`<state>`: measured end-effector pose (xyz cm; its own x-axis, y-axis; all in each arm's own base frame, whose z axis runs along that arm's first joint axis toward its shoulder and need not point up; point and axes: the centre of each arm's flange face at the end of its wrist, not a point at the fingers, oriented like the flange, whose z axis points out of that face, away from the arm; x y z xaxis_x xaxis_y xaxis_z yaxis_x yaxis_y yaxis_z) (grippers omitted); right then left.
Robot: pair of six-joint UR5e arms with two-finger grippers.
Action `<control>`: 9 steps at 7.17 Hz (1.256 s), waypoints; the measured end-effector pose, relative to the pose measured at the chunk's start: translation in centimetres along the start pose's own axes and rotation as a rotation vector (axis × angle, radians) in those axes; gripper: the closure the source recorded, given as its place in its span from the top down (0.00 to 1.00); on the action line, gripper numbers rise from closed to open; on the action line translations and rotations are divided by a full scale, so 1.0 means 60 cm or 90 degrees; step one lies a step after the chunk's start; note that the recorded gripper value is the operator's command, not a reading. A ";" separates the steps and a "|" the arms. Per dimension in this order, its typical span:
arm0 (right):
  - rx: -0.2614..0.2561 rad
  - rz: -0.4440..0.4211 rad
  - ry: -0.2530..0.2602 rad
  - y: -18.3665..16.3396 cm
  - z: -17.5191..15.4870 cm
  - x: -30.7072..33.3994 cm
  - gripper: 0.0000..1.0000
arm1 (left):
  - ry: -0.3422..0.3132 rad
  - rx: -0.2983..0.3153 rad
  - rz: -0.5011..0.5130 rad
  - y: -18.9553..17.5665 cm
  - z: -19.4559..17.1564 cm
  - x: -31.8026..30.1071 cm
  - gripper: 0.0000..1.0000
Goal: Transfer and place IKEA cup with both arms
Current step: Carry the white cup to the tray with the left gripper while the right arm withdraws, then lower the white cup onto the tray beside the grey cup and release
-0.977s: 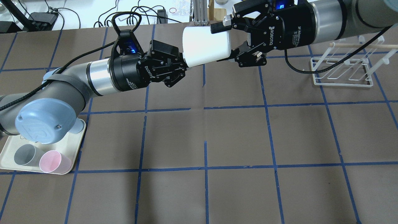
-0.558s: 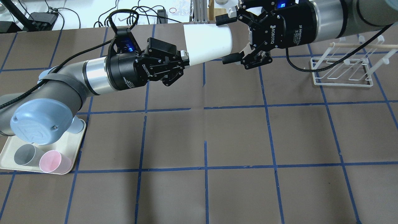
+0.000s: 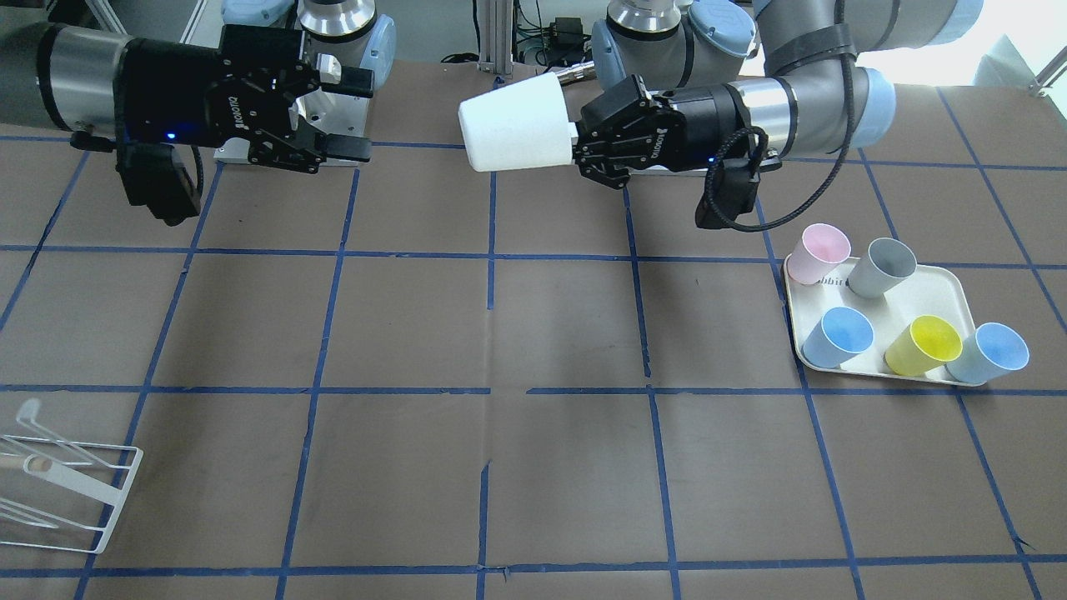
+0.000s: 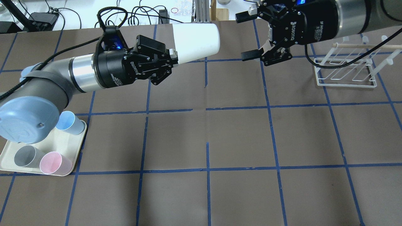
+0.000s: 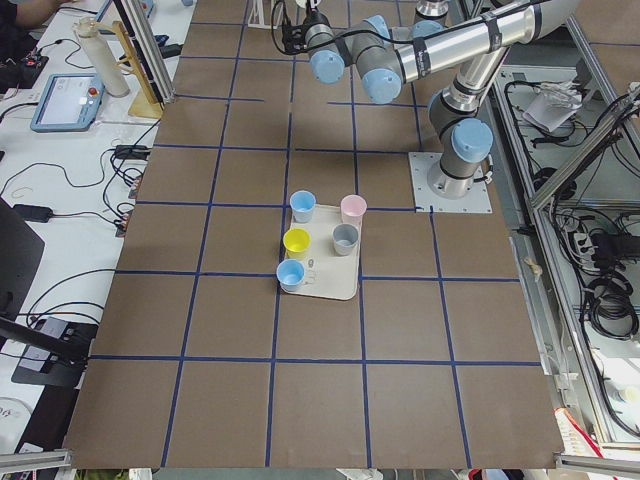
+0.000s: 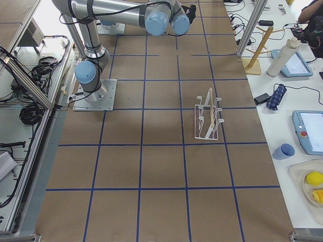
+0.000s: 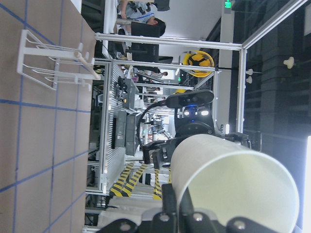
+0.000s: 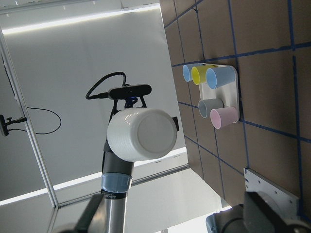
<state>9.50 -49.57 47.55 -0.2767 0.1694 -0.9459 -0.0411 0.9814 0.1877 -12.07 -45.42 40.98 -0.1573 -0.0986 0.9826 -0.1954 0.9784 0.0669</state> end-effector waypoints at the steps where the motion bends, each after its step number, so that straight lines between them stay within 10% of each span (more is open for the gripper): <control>1: -0.023 -0.008 0.057 0.003 -0.016 0.010 1.00 | -0.093 0.012 0.013 -0.009 -0.045 -0.017 0.00; 5: -0.081 0.049 0.460 0.014 -0.075 0.047 1.00 | -0.623 -0.050 0.099 0.011 -0.280 -0.080 0.00; 9: 0.009 0.042 0.792 -0.011 -0.012 0.014 1.00 | -0.754 -0.127 0.261 0.058 -0.669 -0.168 0.00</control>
<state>8.63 -50.17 46.83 -0.9989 0.0254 -0.0400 0.0163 0.9765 0.2150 27.70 -33.73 38.24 -0.9581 0.2163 0.1879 0.2049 0.9756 -0.0784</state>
